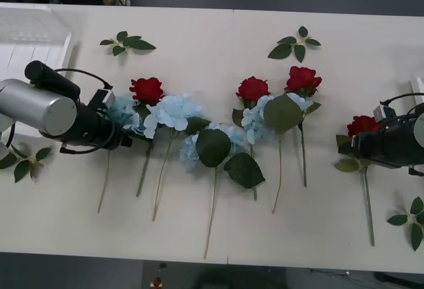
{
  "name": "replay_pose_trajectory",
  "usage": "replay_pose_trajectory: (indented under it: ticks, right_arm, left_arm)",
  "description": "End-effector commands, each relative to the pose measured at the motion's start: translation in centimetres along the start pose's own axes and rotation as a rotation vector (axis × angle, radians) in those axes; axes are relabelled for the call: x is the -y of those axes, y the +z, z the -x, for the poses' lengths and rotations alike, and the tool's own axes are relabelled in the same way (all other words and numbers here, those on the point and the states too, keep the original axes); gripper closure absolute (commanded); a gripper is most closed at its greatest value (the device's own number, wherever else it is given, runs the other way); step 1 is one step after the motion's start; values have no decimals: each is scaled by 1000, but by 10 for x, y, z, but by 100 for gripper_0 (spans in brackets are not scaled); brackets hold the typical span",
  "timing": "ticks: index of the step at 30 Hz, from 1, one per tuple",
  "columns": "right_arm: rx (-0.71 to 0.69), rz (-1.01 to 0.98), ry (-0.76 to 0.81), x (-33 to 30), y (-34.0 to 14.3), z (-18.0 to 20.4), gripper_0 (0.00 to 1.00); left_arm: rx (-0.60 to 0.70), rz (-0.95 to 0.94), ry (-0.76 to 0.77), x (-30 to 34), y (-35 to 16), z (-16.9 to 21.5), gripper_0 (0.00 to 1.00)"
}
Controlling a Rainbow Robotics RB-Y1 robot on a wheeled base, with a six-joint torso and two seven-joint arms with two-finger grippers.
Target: Put the red flowers into the right box and the blue flowers into the left box
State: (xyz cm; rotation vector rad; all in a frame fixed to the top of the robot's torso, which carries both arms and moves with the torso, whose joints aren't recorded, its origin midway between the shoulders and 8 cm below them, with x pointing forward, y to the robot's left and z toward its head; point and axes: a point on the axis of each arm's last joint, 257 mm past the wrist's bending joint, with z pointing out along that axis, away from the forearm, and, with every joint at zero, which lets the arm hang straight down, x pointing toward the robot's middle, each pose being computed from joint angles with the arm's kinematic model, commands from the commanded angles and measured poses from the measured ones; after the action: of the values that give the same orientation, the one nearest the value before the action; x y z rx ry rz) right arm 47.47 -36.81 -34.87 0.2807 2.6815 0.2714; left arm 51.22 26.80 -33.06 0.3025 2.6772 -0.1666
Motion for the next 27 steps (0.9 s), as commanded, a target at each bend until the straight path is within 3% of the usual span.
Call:
replay_pose_trajectory:
  ticks: [1, 2, 3, 8, 10, 12, 13, 14, 15, 27]
  right_arm:
    - [43, -58, -37, 24, -12, 27, 0]
    - [44, -67, -44, 25, -10, 29, 4]
    - [43, -75, -50, 28, -8, 29, 16]
    - [54, -90, -45, 35, 0, 31, 54]
    - [57, -93, -40, 38, 1, 32, 71]
    - [58, -99, -40, 41, 1, 32, 98]
    - [58, -102, -41, 42, 0, 32, 100]
    - [58, -104, -42, 43, 1, 32, 100]
    - [58, -106, -42, 44, 0, 32, 100]
    - [61, -88, -59, 34, -19, 46, 100]
  left_arm:
    - [33, 36, -9, -13, -7, 23, 0]
    - [28, 44, 1, -14, -6, 23, 0]
    - [24, 56, 14, -15, -4, 23, 0]
    - [37, 76, 59, -13, 7, 23, 5]
    - [38, 82, 70, -13, 9, 21, 20]
    - [37, 90, 77, -14, 10, 20, 55]
    - [36, 91, 79, -14, 10, 20, 67]
    - [35, 93, 78, -16, 10, 20, 89]
    - [36, 93, 80, -15, 10, 20, 95]
    - [65, 141, 115, -36, -10, 33, 100]
